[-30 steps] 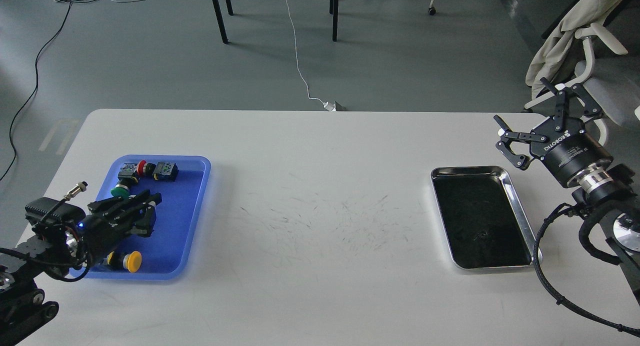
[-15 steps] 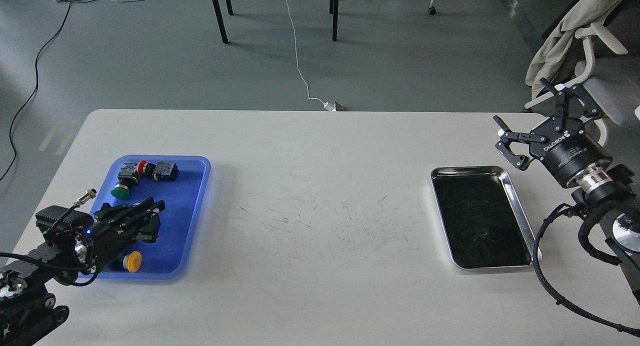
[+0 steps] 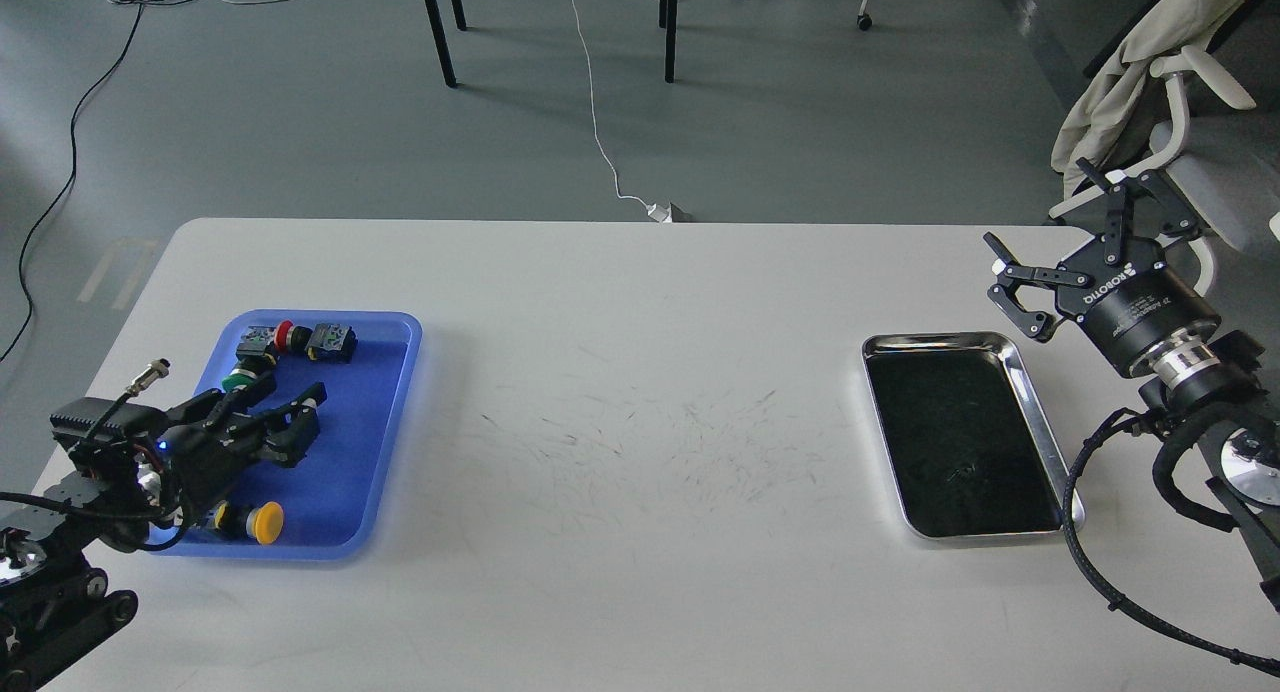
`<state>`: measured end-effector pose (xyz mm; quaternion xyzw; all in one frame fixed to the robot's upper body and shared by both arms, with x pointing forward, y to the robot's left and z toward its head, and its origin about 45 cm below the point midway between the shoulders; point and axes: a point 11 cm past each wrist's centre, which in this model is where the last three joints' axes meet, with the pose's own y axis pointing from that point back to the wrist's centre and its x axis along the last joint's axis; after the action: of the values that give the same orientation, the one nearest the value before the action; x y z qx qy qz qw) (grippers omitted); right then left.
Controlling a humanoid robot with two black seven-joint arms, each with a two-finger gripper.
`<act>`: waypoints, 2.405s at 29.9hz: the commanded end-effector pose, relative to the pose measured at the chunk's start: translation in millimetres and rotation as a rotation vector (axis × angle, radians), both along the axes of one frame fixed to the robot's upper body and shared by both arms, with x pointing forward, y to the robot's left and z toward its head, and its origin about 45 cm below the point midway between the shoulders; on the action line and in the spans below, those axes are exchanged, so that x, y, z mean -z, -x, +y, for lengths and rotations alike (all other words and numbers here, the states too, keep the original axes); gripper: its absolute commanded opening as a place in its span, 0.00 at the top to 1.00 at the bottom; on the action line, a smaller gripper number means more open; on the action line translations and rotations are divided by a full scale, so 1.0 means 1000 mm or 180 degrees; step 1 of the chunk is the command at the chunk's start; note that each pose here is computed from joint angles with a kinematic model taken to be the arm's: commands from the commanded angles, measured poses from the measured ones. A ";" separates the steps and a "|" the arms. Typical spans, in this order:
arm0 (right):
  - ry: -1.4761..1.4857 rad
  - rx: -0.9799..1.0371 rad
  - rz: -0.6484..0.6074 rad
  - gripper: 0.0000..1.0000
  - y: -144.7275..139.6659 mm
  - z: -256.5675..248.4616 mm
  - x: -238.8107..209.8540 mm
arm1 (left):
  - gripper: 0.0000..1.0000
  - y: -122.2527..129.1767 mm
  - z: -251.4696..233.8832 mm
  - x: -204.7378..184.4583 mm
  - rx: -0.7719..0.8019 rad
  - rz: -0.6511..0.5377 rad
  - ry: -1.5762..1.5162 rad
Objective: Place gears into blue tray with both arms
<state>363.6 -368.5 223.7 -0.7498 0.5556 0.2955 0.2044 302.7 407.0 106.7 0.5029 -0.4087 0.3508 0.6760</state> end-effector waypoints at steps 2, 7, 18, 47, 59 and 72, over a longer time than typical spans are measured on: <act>0.0020 0.0004 -0.0012 0.04 0.000 -0.002 -0.002 | 0.02 -0.035 -0.006 -0.048 -0.0057 -0.0350 0.0251; 0.0032 0.0010 -0.0034 0.04 -0.002 -0.003 -0.006 | 0.02 -0.085 -0.011 -0.111 -0.0429 -0.0754 0.0972; 0.0376 -0.0314 -0.0071 0.03 0.006 0.007 -0.021 | 0.02 -0.152 -0.035 -0.155 -0.1714 -0.0387 0.4031; 0.5231 -0.2848 0.0145 0.02 0.078 0.003 -0.033 | 0.02 -0.149 -0.063 -0.116 -0.1357 0.0719 0.4749; 0.5533 -0.3325 0.0313 0.02 0.088 0.000 0.021 | 0.02 -0.150 -0.058 -0.115 -0.1440 0.0574 0.4743; 0.5641 -0.3583 0.0466 0.05 0.077 0.005 0.064 | 0.02 -0.148 -0.058 -0.112 -0.1457 0.0582 0.4744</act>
<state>282.6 -371.3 168.3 -0.7617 0.1692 -0.1183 -0.6142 451.0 349.2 218.8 0.0154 0.1053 0.6207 0.7768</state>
